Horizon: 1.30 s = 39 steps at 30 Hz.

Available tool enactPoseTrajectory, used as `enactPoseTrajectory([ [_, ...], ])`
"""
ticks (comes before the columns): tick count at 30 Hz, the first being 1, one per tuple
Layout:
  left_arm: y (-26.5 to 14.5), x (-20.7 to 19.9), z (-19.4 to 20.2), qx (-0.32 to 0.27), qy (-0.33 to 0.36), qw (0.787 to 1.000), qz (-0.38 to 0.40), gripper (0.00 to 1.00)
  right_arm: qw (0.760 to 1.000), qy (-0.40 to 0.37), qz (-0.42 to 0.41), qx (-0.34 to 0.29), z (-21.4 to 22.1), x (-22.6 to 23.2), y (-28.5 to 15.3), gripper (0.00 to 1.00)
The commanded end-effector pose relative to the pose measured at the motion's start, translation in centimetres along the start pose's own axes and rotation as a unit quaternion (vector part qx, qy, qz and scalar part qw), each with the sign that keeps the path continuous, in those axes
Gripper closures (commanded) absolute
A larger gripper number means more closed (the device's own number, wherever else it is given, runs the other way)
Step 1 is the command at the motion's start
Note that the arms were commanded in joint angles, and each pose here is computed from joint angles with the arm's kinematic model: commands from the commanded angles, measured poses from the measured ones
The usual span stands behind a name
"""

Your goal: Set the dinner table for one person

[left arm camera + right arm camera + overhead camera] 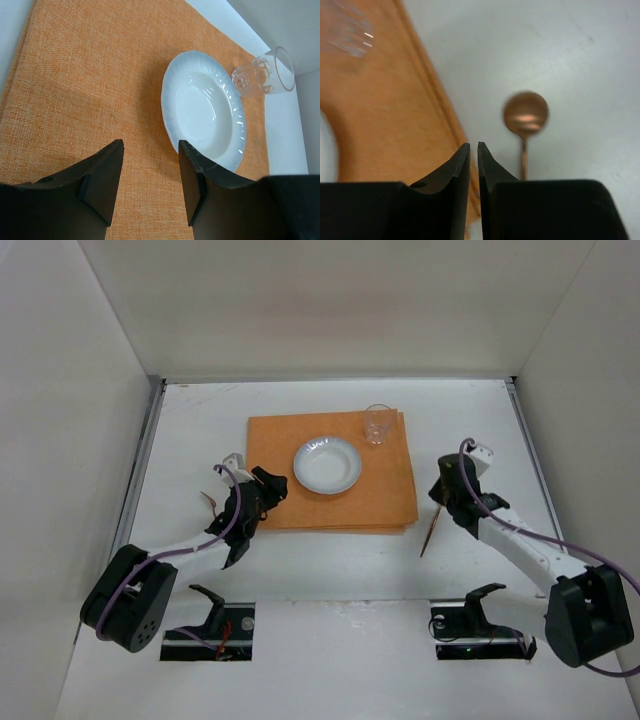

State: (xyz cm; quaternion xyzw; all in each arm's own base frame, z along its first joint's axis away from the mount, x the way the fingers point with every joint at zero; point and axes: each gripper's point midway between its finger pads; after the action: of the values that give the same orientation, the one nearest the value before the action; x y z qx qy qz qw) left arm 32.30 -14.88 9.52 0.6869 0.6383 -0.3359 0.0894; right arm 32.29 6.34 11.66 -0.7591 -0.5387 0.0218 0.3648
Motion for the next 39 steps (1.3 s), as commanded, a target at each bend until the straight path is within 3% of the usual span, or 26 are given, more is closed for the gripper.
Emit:
enactPoseTrajectory([
  [1, 0.1, -1.2, -1.1, -0.019, -0.019, 0.999, 0.022, 0.54, 0.998, 0.048, 0.049, 0.011, 2.4, -3.4, 0.0, 0.79],
  [4, 0.2, -1.3, -0.8, -0.015, -0.018, 0.999, 0.023, 0.54, 0.997, 0.042, 0.062, 0.036, 4.1, -4.4, -0.1, 0.63],
  [7, 0.1, -1.4, -0.9, -0.016, -0.020, 0.999, 0.026, 0.54, 0.995, 0.029, 0.074, 0.055, 5.5, -5.0, 0.2, 0.64],
  [17, 0.3, -1.2, -0.8, -0.013, -0.022, 0.999, 0.023, 0.54, 0.992, 0.009, 0.083, 0.098, 7.8, -5.2, 1.4, 0.72],
  [24, 0.3, -1.2, -0.8, -0.012, -0.023, 0.999, 0.024, 0.54, 0.991, -0.010, 0.089, 0.095, 7.4, -5.5, 1.3, 0.90],
  [27, 0.2, -1.3, -0.9, -0.015, -0.022, 0.999, 0.024, 0.54, 0.993, -0.028, 0.093, 0.072, 5.7, -5.3, 0.9, 0.94],
  [35, 0.3, -1.2, -0.8, -0.013, -0.022, 0.999, 0.023, 0.54, 0.995, -0.102, -0.006, 0.003, 0.2, 2.1, -2.3, 0.95],
  [39, 0.2, -1.4, -0.8, -0.014, -0.022, 0.999, 0.026, 0.54, 0.983, -0.155, -0.093, 0.020, 0.2, 8.2, -2.3, 0.95],
])
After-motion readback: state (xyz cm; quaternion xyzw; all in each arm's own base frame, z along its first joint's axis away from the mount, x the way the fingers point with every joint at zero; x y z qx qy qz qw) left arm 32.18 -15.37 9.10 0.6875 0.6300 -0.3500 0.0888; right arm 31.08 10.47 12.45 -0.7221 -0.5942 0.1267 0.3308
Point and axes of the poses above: each gripper's point midway between its finger pads, its own y axis out along the fingers, its own x axis along the line the jaws close on, z = x × y, and after that the axes turned 5 degrees about y, right-handed
